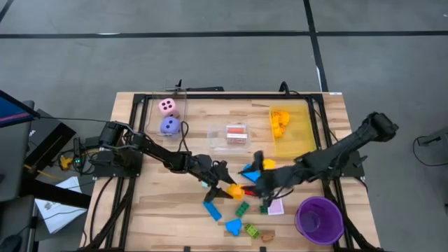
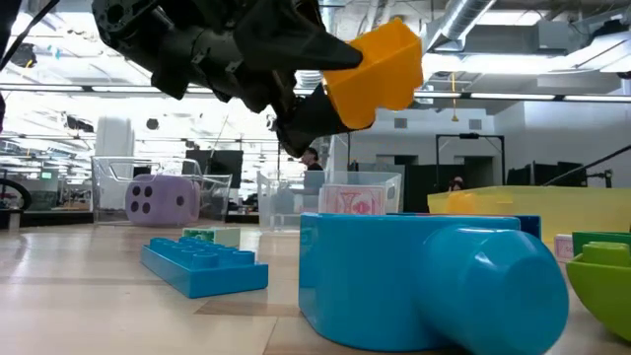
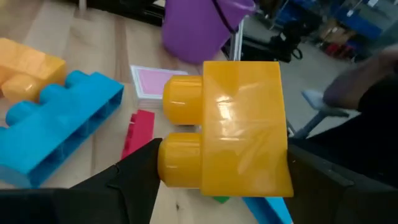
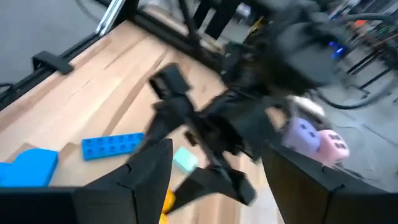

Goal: Pick & Place Toys
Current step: Put the yellow game piece into the yellow bin

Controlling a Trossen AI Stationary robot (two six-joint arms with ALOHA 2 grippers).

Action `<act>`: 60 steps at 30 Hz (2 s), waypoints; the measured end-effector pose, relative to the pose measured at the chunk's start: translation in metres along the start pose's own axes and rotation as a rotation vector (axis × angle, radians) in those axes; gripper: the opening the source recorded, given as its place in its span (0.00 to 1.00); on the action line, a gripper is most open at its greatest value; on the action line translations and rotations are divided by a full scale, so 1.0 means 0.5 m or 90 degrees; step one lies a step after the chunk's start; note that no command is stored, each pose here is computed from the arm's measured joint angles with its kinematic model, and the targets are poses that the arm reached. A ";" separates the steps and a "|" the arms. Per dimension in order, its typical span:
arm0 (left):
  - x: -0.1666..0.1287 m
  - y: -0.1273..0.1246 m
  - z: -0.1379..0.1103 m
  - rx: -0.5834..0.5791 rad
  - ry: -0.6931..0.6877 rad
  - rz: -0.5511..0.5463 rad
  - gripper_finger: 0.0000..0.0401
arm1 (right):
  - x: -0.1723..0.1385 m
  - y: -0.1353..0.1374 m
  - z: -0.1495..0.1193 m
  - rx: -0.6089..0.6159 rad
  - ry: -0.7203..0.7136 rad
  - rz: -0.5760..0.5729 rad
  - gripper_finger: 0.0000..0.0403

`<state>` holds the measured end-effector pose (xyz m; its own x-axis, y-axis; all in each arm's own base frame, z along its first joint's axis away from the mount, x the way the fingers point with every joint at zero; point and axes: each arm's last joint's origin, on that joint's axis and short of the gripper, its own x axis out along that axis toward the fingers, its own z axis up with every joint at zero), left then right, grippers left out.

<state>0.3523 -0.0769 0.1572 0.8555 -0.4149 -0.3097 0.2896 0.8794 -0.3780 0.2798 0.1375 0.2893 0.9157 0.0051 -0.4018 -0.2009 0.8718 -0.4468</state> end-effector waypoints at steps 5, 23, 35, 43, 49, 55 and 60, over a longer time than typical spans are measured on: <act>-0.003 0.004 0.014 -0.046 -0.027 -0.042 0.66 | 0.042 0.035 0.047 -0.035 0.049 0.035 0.59; -0.015 0.001 0.059 -0.060 -0.142 -0.122 0.66 | 0.004 0.088 0.091 -0.055 0.075 0.017 0.60; -0.007 -0.018 0.085 -0.049 -0.157 -0.164 0.66 | 0.020 0.069 0.082 -0.044 0.094 -0.001 0.60; -0.005 -0.023 0.089 -0.046 -0.156 -0.174 0.66 | 0.014 0.079 0.079 -0.058 0.105 0.012 0.60; -0.006 -0.023 0.091 -0.043 -0.162 -0.176 0.66 | 0.013 0.080 0.077 -0.062 0.110 0.015 0.60; -0.006 -0.023 0.091 -0.042 -0.162 -0.175 0.66 | 0.018 0.071 0.074 -0.055 0.115 0.008 0.58; -0.006 -0.023 0.091 -0.042 -0.162 -0.175 0.66 | 0.022 0.064 0.071 -0.051 0.123 0.007 0.51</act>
<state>0.3659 -0.0749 0.2023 0.8316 -0.5542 0.0348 0.5017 0.7230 -0.4749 0.2958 0.1828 0.2989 0.8315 -0.0861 -0.5488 -0.2449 0.8300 -0.5012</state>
